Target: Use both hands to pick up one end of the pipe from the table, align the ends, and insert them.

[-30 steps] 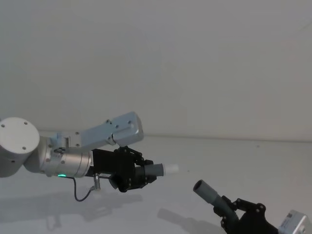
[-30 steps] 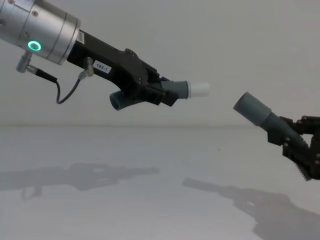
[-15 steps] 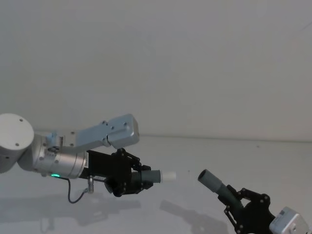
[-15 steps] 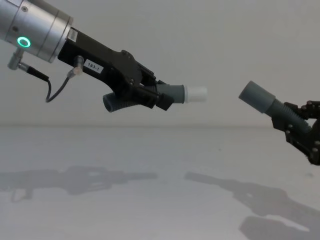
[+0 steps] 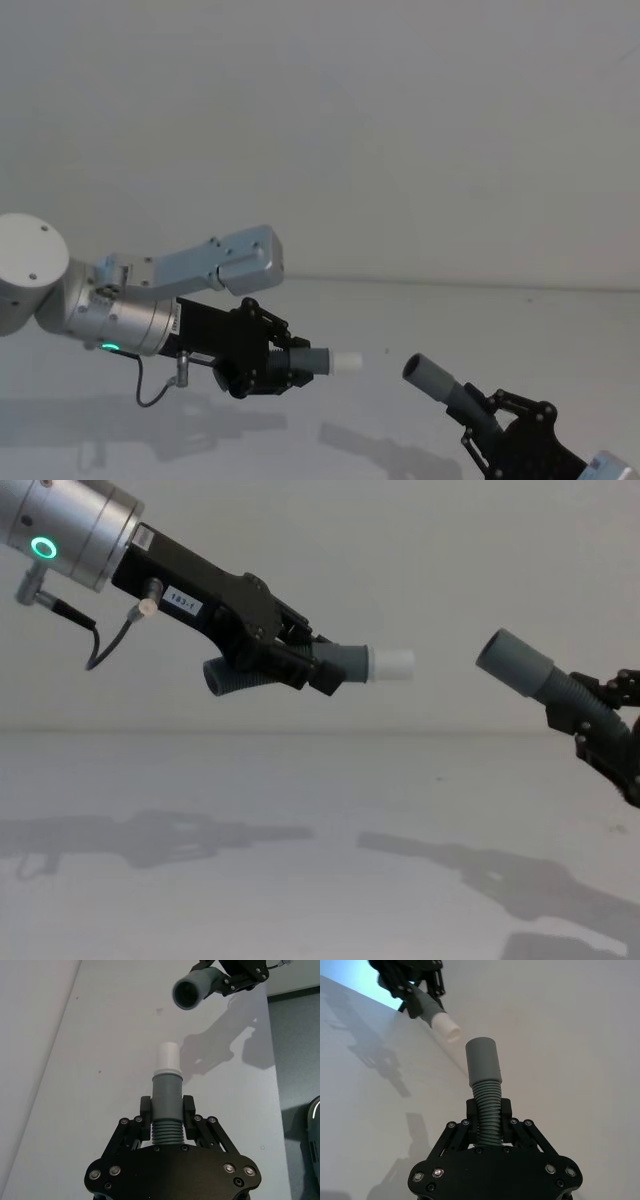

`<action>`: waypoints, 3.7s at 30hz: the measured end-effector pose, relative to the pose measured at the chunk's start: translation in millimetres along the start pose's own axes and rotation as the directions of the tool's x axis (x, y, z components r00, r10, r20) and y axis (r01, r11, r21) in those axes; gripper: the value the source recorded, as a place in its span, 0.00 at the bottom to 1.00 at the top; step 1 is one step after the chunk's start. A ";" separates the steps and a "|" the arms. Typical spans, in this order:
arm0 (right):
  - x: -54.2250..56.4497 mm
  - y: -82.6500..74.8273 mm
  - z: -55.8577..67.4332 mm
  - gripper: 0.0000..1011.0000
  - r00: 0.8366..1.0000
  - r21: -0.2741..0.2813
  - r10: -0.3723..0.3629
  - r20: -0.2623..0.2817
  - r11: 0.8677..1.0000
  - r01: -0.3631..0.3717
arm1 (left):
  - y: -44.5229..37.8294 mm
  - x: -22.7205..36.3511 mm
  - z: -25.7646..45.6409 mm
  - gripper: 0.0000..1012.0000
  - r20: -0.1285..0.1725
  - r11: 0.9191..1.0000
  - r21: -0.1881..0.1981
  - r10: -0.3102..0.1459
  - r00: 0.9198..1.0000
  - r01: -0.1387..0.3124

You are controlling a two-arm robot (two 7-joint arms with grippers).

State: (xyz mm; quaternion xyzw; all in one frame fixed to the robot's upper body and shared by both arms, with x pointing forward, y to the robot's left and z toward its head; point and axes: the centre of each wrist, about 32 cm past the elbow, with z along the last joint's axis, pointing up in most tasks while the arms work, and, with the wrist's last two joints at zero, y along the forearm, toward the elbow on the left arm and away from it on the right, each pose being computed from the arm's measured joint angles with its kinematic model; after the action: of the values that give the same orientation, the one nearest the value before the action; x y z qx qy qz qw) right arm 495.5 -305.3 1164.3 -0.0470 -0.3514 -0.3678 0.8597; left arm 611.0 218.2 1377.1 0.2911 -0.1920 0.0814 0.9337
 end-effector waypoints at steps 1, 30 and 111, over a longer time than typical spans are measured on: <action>0.0 -0.4 -0.5 0.23 1.000 0.005 0.003 0.003 1.000 -0.003 | -0.1 1.2 0.4 0.33 0.002 1.000 -0.001 -0.003 1.000 0.003; -6.7 -4.3 5.4 0.23 0.994 -0.097 0.049 0.099 0.995 -0.040 | -2.2 3.6 5.7 0.33 0.014 0.999 -0.018 -0.043 0.999 0.044; -4.5 -6.5 12.5 0.23 0.991 -0.129 0.080 0.109 0.989 -0.066 | -35.3 36.5 10.6 0.33 0.043 0.978 -0.013 -0.209 0.977 0.210</action>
State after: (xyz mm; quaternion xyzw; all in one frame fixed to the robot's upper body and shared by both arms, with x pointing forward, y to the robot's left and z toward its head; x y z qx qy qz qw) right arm 481.9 -303.1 1169.6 -0.1344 -0.3741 -0.3541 0.8465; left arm 650.3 184.7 1381.9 0.3032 -0.1802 -0.0252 0.9354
